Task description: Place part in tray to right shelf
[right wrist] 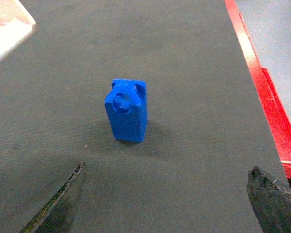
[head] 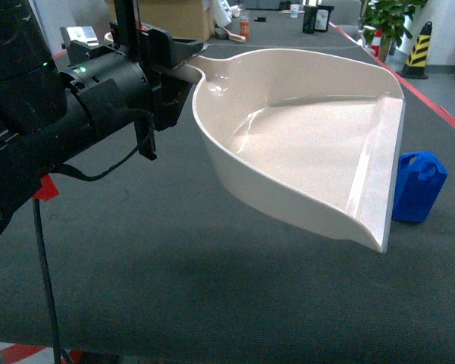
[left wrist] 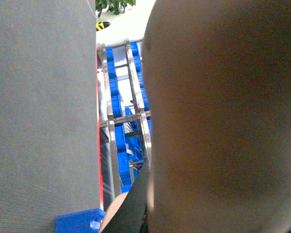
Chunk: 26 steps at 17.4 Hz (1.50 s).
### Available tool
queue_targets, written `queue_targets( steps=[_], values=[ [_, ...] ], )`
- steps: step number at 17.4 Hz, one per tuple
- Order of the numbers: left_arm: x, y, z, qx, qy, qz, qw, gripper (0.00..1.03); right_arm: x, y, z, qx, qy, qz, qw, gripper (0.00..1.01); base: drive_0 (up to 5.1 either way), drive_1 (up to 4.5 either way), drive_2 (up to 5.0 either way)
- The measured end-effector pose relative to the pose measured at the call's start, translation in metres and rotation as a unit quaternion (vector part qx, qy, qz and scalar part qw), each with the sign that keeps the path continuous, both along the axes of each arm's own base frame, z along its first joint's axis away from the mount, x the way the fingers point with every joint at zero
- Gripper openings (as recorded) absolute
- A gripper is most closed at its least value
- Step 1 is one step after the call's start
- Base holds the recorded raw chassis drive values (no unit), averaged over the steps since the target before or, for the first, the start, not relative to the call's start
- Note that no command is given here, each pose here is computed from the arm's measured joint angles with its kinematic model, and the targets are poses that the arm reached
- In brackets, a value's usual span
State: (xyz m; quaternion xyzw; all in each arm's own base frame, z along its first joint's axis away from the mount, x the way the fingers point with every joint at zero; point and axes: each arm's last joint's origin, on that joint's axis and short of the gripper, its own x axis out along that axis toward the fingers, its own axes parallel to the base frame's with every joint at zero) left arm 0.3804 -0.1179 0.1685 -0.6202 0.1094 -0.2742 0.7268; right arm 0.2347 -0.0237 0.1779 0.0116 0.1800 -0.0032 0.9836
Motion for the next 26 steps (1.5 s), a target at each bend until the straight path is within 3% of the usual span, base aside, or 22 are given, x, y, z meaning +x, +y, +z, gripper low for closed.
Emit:
queue_targets(
  steps=[3,6,10,12,16,19,21,24,26],
  values=[
    [0.000,0.000,0.000,0.000,0.000,0.000,1.0000,0.16,0.054,0.007,-0.017,-0.001,0.052,0.034,0.9981,0.98,0.0,0.00,0.0],
    [0.000,0.000,0.000,0.000,0.000,0.000,1.0000,0.16,0.096,0.016,-0.027,-0.008,0.078,0.052,0.9956,0.98,0.0,0.00,0.0],
    [0.000,0.000,0.000,0.000,0.000,0.000,1.0000,0.16,0.136,0.025,-0.029,-0.009,0.087,0.066,0.9940,0.98,0.0,0.00,0.0],
    [0.000,0.000,0.000,0.000,0.000,0.000,1.0000,0.16,0.152,0.029,-0.034,-0.002,0.097,0.075,0.9925,0.98,0.0,0.00,0.0],
    [0.000,0.000,0.000,0.000,0.000,0.000,1.0000,0.15,0.176,0.033,-0.051,-0.004,0.114,0.069,0.9910,0.95,0.0,0.00,0.0],
    [0.000,0.000,0.000,0.000,0.000,0.000,1.0000,0.15,0.181,0.033,-0.066,0.001,0.127,0.061,0.9900,0.66,0.0,0.00,0.0],
    [0.000,0.000,0.000,0.000,0.000,0.000,1.0000,0.15,0.178,0.032,-0.065,0.002,0.115,0.057,0.9917,0.49,0.0,0.00,0.0],
    [0.000,0.000,0.000,0.000,0.000,0.000,1.0000,0.15,0.152,0.019,-0.047,0.006,0.106,0.042,0.9935,0.47,0.0,0.00,0.0],
    [0.000,0.000,0.000,0.000,0.000,0.000,1.0000,0.15,0.124,0.003,-0.012,0.016,0.078,0.035,0.9962,0.47,0.0,0.00,0.0]
  ],
)
